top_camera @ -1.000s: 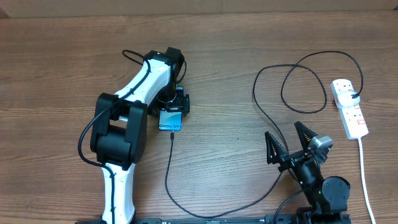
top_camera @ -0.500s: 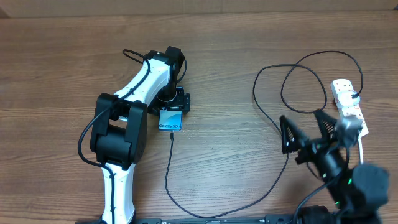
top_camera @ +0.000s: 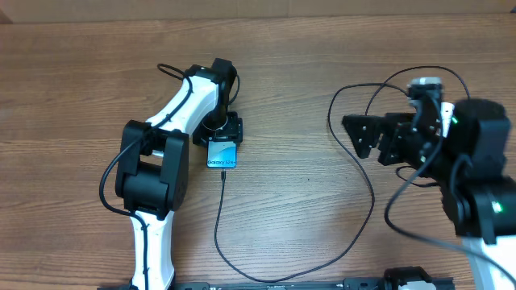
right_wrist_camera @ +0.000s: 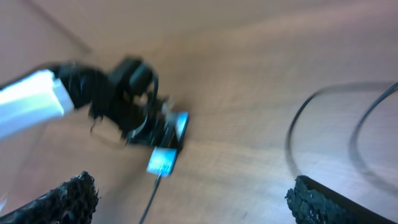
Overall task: Plug charger to phone and switch on socket
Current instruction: 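Move the right gripper toward the phone held by the left gripper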
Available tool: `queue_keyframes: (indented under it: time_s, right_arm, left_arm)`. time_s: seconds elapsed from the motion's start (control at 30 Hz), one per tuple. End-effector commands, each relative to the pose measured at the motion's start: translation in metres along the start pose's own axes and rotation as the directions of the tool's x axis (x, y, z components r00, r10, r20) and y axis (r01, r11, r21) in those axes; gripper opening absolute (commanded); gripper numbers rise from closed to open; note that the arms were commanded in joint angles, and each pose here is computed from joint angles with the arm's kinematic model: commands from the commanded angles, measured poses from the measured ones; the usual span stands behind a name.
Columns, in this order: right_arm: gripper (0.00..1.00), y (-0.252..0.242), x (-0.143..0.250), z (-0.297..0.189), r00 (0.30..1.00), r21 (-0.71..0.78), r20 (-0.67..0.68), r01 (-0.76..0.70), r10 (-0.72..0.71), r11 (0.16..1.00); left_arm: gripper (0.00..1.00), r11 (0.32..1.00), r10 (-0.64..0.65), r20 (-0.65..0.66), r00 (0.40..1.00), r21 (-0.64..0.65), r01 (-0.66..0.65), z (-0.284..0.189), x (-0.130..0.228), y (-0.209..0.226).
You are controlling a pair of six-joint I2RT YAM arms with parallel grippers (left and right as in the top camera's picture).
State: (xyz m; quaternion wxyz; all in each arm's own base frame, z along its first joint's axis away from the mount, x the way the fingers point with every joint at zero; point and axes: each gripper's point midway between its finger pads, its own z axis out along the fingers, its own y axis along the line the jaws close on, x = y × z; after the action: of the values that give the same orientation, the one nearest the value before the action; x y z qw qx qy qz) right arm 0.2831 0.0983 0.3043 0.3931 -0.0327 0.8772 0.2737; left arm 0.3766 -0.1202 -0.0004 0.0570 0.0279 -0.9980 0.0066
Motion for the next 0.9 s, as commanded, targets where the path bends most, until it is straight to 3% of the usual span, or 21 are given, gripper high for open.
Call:
queue_keyframes:
  time_s: [0.0, 0.27, 0.5, 0.67, 0.73, 0.87]
  right_arm:
    - [0.95, 0.013, 0.011, 0.016, 0.993, -0.108, -0.110, -0.055, 0.043, 0.993]
    - [0.90, -0.007, 0.056, 0.065, 0.912, -0.036, -0.372, -0.203, 0.176, 0.978]
    - [0.91, -0.012, 0.085, 0.095, 0.838, 0.011, -0.500, -0.247, 0.219, 0.969]
    - [0.95, -0.006, 0.099, 0.104, 0.821, 0.012, -0.538, -0.222, 0.193, 0.975]
    - [0.99, -0.010, 0.101, 0.105, 0.820, 0.058, -0.534, -0.209, 0.208, 0.976]
    - [1.00, -0.027, 0.104, 0.107, 0.827, 0.178, -0.504, -0.183, 0.250, 0.967]
  left_arm:
    - [0.77, 0.996, -0.076, -0.068, 0.995, 0.031, 0.079, 0.021, 0.003, 0.015]
    - [0.76, 0.969, -0.149, -0.109, 0.983, 0.184, 0.167, 0.016, -0.004, 0.020]
    - [0.79, 0.965, -0.156, -0.113, 0.981, 0.193, 0.176, 0.016, -0.005, 0.021]
    - [0.88, 0.969, -0.139, -0.114, 0.984, 0.190, 0.159, 0.016, -0.002, 0.014]
    - [1.00, 0.971, -0.134, -0.114, 0.984, 0.182, 0.154, 0.017, -0.001, 0.012]
    - [1.00, 0.978, -0.192, -0.092, 0.977, 0.070, 0.199, 0.020, 0.001, 0.021]
